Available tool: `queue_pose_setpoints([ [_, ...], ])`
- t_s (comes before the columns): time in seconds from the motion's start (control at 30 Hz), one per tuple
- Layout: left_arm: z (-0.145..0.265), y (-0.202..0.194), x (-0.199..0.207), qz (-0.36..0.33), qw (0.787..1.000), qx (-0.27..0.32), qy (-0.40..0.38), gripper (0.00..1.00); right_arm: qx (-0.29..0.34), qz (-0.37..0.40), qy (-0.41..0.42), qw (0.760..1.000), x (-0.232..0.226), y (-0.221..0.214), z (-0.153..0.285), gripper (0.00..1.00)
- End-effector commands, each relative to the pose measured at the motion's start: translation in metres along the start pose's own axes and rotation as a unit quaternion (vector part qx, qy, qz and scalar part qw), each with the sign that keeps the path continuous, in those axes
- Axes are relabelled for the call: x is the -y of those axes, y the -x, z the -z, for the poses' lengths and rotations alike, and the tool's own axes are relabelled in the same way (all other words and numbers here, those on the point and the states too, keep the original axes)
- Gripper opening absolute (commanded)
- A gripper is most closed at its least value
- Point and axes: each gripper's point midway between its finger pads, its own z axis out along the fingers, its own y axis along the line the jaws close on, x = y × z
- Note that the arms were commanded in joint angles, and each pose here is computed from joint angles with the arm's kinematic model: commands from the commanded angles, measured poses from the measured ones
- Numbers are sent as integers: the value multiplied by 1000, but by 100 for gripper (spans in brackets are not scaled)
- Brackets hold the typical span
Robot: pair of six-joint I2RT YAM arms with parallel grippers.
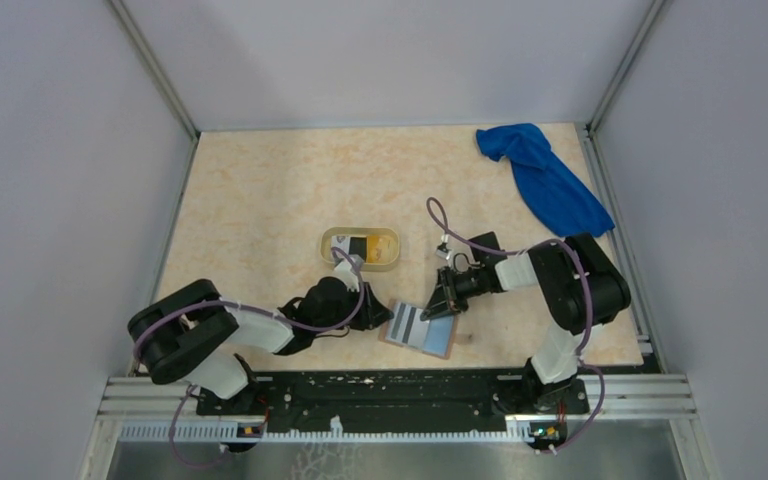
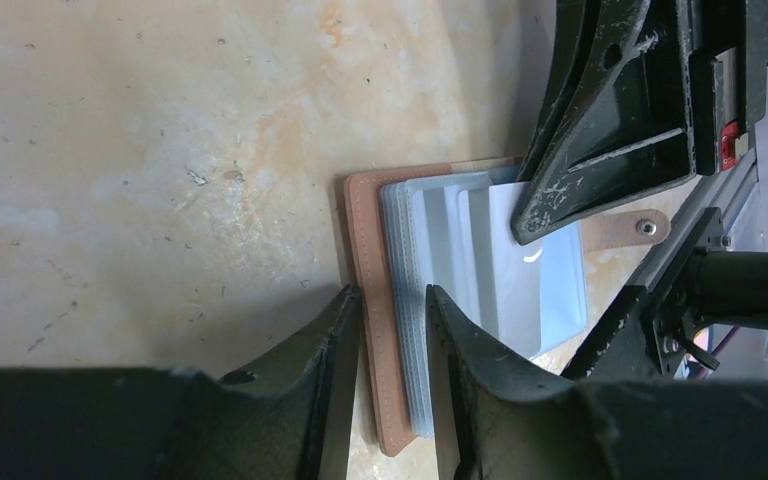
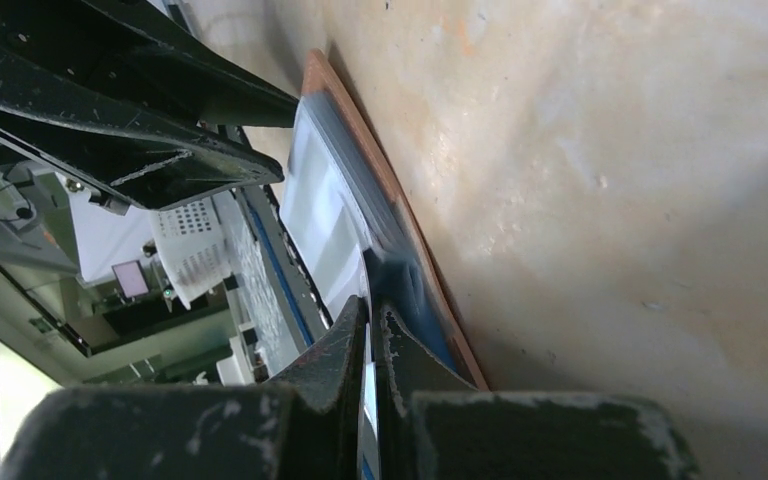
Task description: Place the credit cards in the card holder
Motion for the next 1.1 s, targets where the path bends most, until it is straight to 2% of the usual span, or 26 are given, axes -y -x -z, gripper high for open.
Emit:
queue_pose_setpoints([
  [0.0, 1, -29, -14, -5, 998, -56, 15, 37, 3, 32, -15, 999, 1, 12, -11, 0],
  [0.1, 2, -25, -14, -5, 999, -48, 18, 37, -1, 25, -13, 1000, 0, 12, -13, 0],
  [0.17, 5, -19, -17, -5, 999, -32, 30, 39, -5, 21, -21, 1000, 3, 12, -13, 7],
  [0.27, 14, 0, -22, -12, 998, 8, 58, 49, -3, 23, -25, 999, 4, 15, -12, 16],
  [0.37, 26, 15, -7, -35, 998, 31, 35, 52, -2, 27, -24, 999, 3, 18, -10, 27],
  [0.43, 34, 20, 16, -51, 998, 31, -16, 53, -7, 25, -21, 999, 1, 17, -9, 32],
  [0.5, 40, 22, 41, -54, 996, 22, -72, 50, -10, 28, -16, 999, -2, 18, -8, 35],
  [0.57, 40, 24, 59, -46, 994, 20, -99, 35, -13, 32, -15, 999, -2, 18, -7, 35],
  [0.6, 38, 21, 64, -43, 995, 14, -94, 32, -12, 33, -16, 999, -3, 18, -7, 35],
  [0.7, 21, 9, 74, -43, 997, -4, -61, 29, -12, 32, -22, 999, 0, 18, -7, 36],
  [0.93, -25, -18, 95, -91, 993, -23, 71, 14, -13, 28, -26, 999, 2, 18, -7, 35],
  [1.07, -48, -29, 98, -104, 984, -48, 139, 13, -13, 28, -29, 999, 3, 18, -7, 35],
])
